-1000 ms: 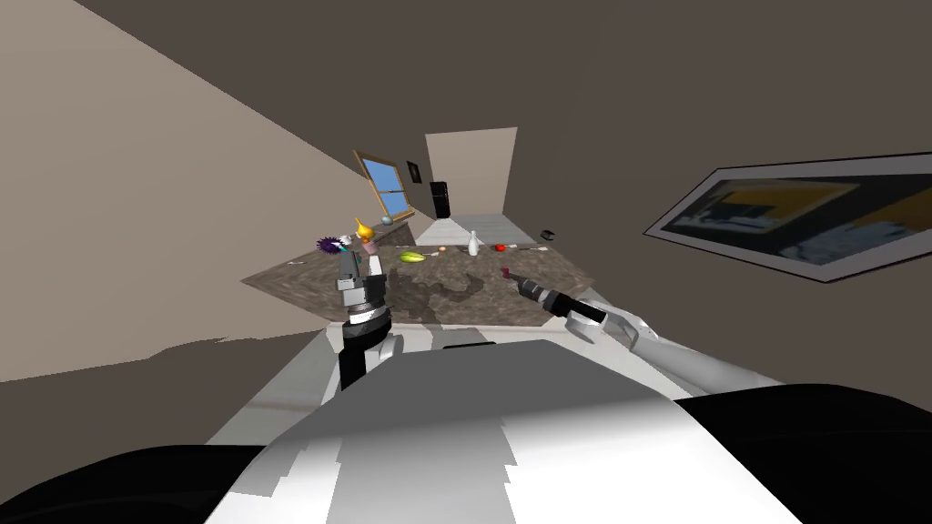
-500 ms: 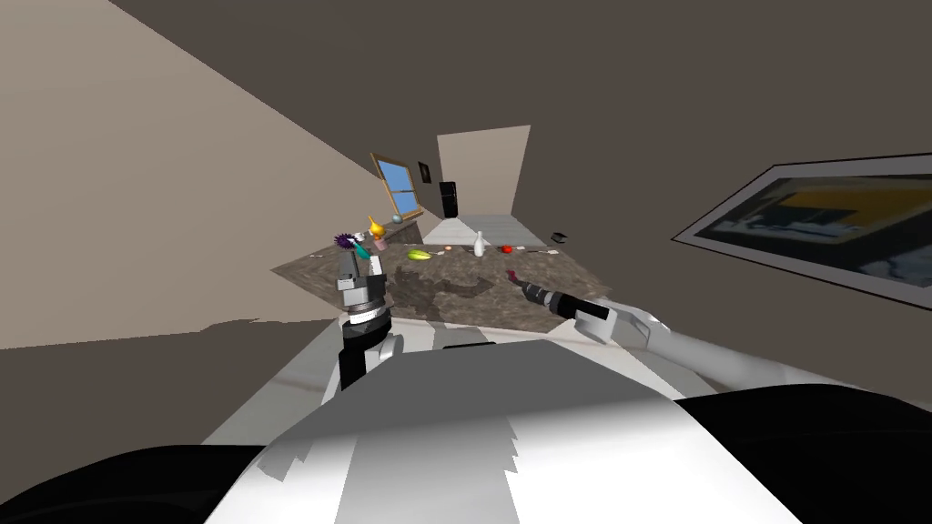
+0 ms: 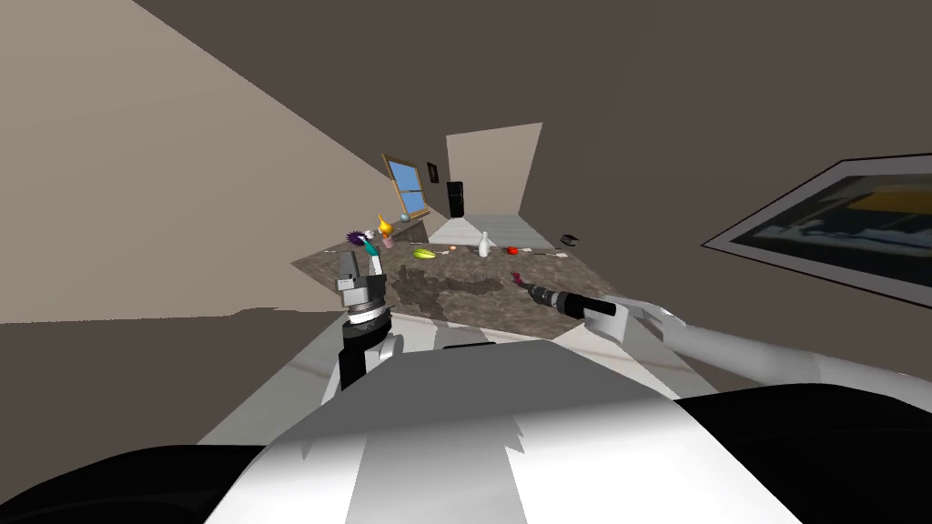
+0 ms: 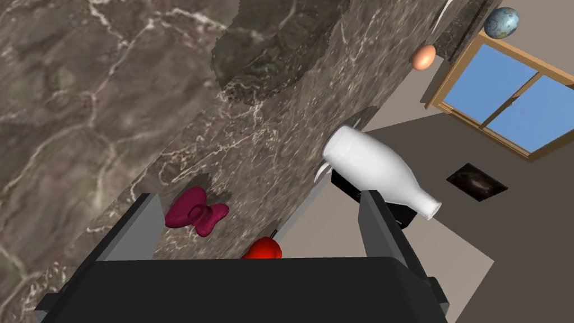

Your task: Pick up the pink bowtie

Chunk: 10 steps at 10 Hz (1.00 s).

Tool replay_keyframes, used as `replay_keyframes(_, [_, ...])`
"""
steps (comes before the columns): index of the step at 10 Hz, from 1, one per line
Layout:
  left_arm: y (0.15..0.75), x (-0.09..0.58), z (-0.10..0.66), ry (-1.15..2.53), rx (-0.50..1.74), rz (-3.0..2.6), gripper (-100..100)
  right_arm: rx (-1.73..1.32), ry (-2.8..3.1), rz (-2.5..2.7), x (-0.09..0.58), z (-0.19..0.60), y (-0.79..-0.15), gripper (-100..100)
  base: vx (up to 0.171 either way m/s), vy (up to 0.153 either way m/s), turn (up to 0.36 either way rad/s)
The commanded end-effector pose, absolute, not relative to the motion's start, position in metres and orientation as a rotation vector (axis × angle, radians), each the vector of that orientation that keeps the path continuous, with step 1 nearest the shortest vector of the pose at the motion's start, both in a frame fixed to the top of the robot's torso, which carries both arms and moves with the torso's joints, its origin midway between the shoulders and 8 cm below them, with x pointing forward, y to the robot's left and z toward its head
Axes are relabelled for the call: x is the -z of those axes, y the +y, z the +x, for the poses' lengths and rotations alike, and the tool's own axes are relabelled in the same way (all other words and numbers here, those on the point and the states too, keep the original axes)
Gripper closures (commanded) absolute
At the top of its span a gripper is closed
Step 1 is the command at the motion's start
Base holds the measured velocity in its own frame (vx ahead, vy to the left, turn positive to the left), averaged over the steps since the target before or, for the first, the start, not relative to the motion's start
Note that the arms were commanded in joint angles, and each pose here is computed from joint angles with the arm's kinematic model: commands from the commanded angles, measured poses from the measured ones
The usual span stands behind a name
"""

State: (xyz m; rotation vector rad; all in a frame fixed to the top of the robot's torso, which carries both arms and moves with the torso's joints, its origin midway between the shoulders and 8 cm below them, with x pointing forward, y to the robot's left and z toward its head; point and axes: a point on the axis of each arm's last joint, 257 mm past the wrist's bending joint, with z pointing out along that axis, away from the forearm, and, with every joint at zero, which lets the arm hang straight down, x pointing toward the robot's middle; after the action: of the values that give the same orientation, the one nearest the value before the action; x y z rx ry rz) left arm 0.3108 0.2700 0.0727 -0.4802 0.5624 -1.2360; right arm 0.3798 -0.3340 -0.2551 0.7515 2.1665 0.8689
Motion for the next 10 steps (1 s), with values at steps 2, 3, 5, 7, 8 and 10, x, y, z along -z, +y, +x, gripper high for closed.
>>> replay_keyframes(2, [0.27, -0.073, 0.311, 0.562, 1.236, -0.48, 0, -0.742, 2.243, 0.78, 0.272, 0.367, -0.365, -100, 0.026, -0.024, 0.15])
replay_keyframes(3, [0.27, -0.073, 0.311, 0.562, 1.236, -0.48, 0, -0.735, 2.246, 0.775, 0.271, 0.367, -0.366, -100, 0.022, -0.025, 0.11])
replay_keyframes(5, [0.27, -0.073, 0.311, 0.562, 1.236, -0.48, 0, -0.654, 2.29, 0.794, 0.279, 0.358, -0.385, -100, 0.036, -0.024, 0.162])
replay_keyframes(7, [0.27, -0.073, 0.311, 0.562, 1.236, -0.48, 0, -0.509, 2.365, 0.841, 0.294, 0.337, -0.42, -100, 0.047, -0.033, 0.315])
replay_keyframes(8, [0.27, -0.073, 0.311, 0.562, 1.236, -0.48, 0, -0.497, 2.368, 0.833, 0.293, 0.337, -0.422, -100, 0.05, -0.046, 0.128])
replay_keyframes(10, [0.27, -0.073, 0.311, 0.562, 1.236, -0.48, 0, -0.423, 2.403, 0.852, 0.298, 0.326, -0.439, -100, 0.04, -0.03, 0.167])
